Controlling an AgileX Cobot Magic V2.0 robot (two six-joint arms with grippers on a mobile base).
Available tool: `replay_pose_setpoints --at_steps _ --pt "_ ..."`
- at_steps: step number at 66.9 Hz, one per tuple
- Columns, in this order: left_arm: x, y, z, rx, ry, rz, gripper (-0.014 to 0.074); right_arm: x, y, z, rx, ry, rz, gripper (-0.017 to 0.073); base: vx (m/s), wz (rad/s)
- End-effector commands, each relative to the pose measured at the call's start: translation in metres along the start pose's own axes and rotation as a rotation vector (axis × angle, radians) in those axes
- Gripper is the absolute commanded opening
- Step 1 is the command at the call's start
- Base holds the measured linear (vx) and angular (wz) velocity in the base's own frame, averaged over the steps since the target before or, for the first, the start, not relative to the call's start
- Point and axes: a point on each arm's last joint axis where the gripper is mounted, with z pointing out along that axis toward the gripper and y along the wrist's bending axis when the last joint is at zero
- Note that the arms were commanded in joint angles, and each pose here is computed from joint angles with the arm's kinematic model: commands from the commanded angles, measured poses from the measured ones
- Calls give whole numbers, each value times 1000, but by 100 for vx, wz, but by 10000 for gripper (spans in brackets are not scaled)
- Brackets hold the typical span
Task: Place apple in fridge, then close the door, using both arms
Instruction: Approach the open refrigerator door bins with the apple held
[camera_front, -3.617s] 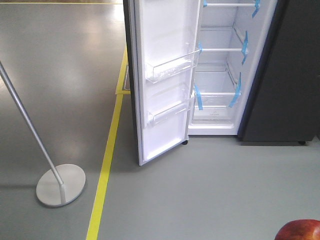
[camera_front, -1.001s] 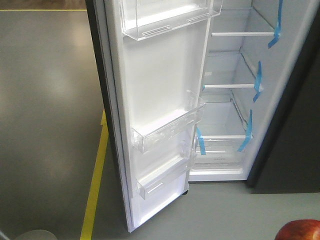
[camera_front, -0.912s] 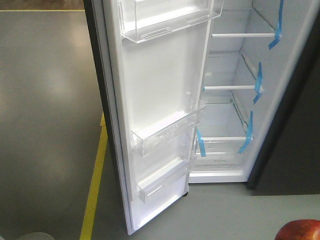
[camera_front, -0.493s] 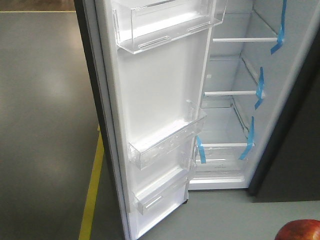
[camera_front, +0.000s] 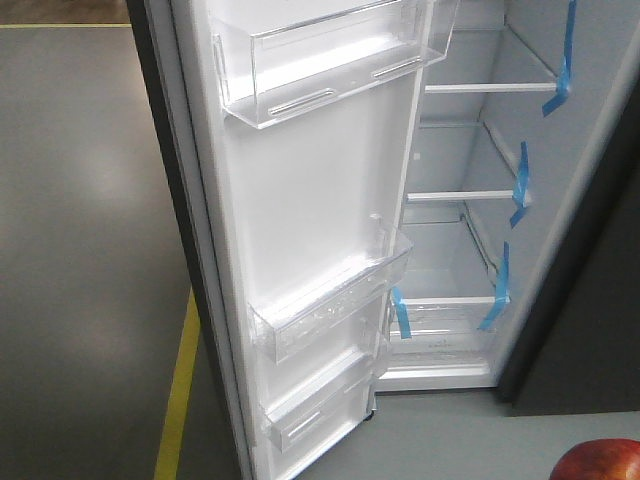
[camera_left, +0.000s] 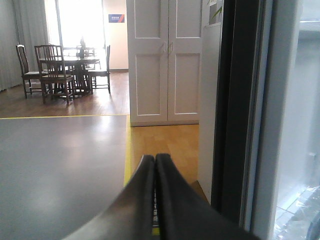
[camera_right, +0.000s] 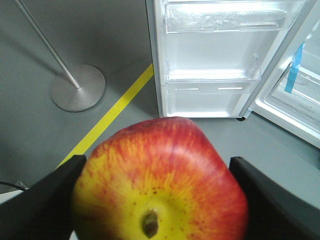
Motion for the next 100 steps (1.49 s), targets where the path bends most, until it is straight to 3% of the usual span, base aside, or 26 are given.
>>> replay_pose_setpoints --at_steps 1,100 --pt "-12 -1 -2 9 -95 -12 -6 -12 0 -5 5 -84 -4 213 7 -2" --pt "-12 -1 -2 9 -95 -12 -6 -12 0 -5 5 -84 -4 213 6 -1"
